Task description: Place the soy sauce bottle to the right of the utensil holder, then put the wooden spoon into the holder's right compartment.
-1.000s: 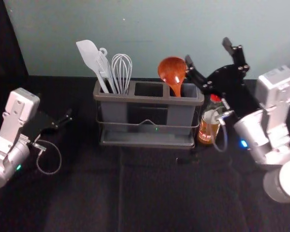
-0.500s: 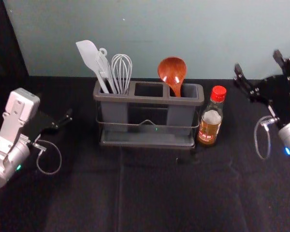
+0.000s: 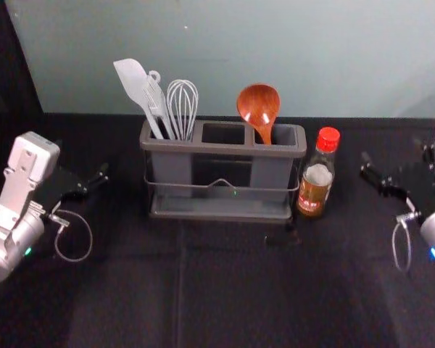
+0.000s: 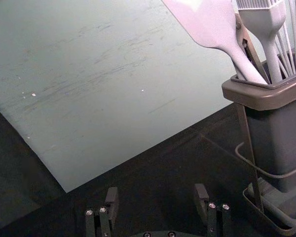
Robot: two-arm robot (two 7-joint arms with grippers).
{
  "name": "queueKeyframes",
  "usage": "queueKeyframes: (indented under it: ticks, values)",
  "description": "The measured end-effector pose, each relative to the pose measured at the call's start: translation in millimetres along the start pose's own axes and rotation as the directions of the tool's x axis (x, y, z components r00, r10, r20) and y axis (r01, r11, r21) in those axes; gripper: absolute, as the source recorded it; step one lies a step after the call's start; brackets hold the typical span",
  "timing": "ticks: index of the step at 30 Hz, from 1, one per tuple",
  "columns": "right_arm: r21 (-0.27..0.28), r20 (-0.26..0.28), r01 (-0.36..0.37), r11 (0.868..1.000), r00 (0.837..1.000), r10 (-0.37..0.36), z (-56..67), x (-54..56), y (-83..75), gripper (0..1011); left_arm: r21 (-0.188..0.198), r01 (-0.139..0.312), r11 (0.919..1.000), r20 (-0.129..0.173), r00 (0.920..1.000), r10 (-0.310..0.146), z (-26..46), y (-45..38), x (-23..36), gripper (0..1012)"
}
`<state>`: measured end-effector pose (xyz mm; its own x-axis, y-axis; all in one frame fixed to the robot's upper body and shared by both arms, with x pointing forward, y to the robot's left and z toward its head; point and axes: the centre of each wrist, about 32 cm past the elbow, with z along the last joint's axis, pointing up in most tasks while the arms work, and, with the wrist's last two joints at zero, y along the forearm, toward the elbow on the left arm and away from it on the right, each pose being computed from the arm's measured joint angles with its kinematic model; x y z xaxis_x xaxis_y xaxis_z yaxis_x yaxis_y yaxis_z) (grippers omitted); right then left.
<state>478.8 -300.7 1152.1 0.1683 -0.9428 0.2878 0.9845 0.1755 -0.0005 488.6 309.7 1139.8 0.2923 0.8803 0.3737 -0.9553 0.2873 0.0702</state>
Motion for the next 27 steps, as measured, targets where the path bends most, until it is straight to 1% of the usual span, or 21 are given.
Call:
queueKeyframes:
  ticks: [1,4,5,9,10,13,18,27]
  values:
    - [-0.022,0.0,-0.009,1.0,1.0,0.009,-3.7,1.0,1.7,1002,0.0,0.0,1.0,0.0,1.0,0.0,0.0,0.0,0.0,1005]
    - [-0.047,0.003,-0.028,0.999,1.0,0.028,-5.4,2.0,4.3,1002,0.0,0.0,1.0,0.0,1.0,0.0,0.0,0.0,0.0,1005]
    - [-0.065,0.008,-0.041,0.997,0.999,0.042,-4.9,2.9,6.3,1003,0.0,0.0,1.0,0.0,1.0,0.0,0.0,0.0,0.0,1005]
    - [-0.09,0.023,-0.07,0.994,0.997,0.072,-1.5,4.8,9.8,1002,0.0,0.0,1.0,0.0,1.0,0.0,0.0,0.0,0.0,1005]
    - [-0.096,0.033,-0.085,0.992,0.996,0.089,0.7,6.0,11.6,1003,0.0,0.0,1.0,0.0,1.0,0.0,0.0,0.0,0.0,1005]
    - [-0.099,0.056,-0.12,0.988,0.991,0.126,6.0,8.9,14.9,1002,0.0,0.0,1.0,0.0,1.0,0.0,0.0,0.0,0.0,1005]
    - [-0.099,0.068,-0.143,0.985,0.986,0.15,8.7,11.3,15.9,1002,0.0,0.0,1.0,0.0,1.0,0.0,0.0,0.0,0.0,1005]
    - [-0.099,0.071,-0.154,0.983,0.984,0.161,9.2,12.8,15.5,1002,0.0,0.0,1.0,0.0,1.0,0.0,0.0,0.0,0.0,1005]
